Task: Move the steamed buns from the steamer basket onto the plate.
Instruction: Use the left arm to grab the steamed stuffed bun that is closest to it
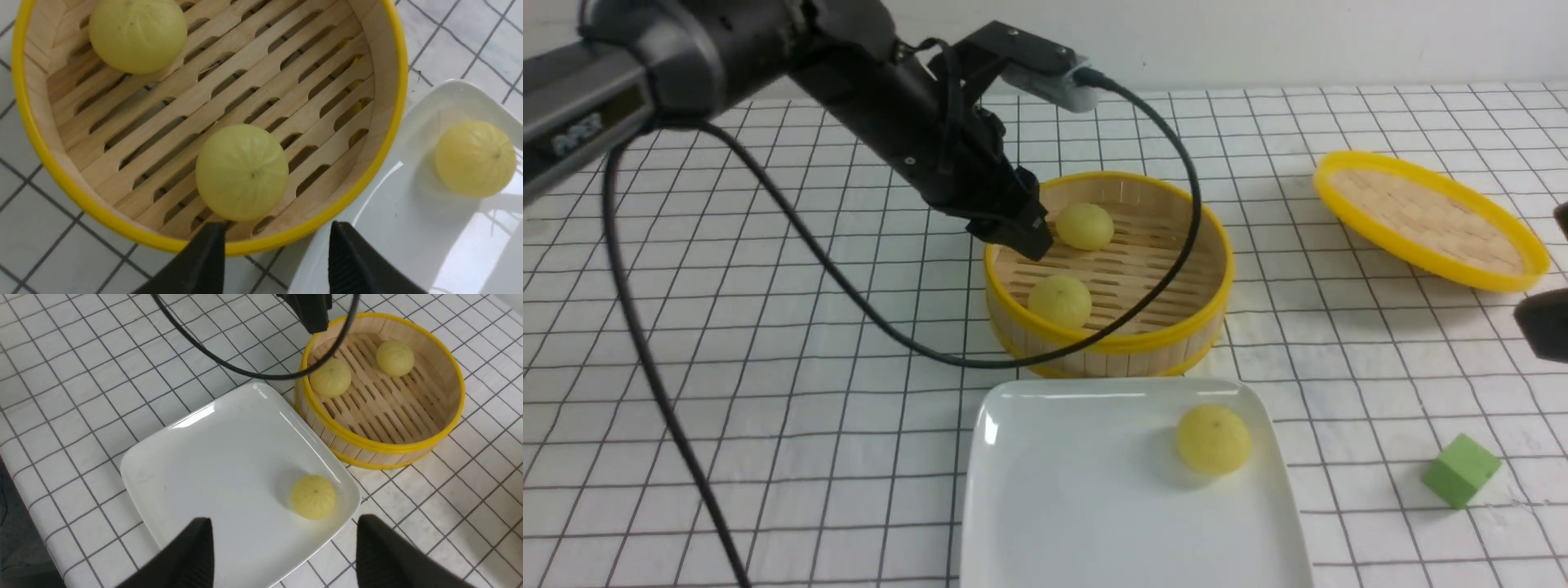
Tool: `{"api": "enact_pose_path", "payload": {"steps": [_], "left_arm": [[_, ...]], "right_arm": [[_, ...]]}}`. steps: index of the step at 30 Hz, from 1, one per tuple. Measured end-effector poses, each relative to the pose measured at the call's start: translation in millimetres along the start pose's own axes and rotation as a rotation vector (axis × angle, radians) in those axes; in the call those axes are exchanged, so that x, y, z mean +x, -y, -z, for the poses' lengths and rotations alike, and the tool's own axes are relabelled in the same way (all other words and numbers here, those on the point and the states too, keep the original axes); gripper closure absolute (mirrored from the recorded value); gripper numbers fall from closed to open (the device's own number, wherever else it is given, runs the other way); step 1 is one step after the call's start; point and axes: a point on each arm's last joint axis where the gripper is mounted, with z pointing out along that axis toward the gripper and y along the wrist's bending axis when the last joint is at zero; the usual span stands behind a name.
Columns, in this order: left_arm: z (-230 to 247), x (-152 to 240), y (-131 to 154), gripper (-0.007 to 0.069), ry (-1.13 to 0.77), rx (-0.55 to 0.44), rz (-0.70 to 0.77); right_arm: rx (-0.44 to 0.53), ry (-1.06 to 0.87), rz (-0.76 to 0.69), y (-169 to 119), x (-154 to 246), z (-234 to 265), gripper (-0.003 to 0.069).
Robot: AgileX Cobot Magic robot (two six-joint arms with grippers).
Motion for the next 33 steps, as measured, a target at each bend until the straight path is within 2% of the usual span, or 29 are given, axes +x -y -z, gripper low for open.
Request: {"api": "enact_pose_path", "payload": {"steps": [12, 23, 26, 30, 33], "left_arm": [[-58.6, 4.0, -18.8, 0.0256, -0.086, 0.013, 0.050], [-84.1, 3.4, -11.2, 0.0260, -0.088, 0.023, 0.043], [-92.0, 6.6, -12.1, 0.0335, -0.104, 0.024, 0.067], [-92.5, 6.4, -13.9, 0.0547, -0.110, 0.009, 0.081], [-85.7, -0.3, -13.6, 0.0599, -0.102, 0.010, 0.073]], "right_arm": [[-0.006, -0.025, 0.012, -2.9, 4.8, 5.5, 0.0194], [-0.009, -0.031, 0.023, -3.2, 5.3, 5.6, 0.0195], [-0.009, -0.031, 0.023, -3.2, 5.3, 5.6, 0.0195], [-0.009, -0.030, 0.024, -3.1, 5.2, 5.6, 0.0195], [-0.006, -0.023, 0.026, -2.9, 4.6, 5.5, 0.0195]]}}
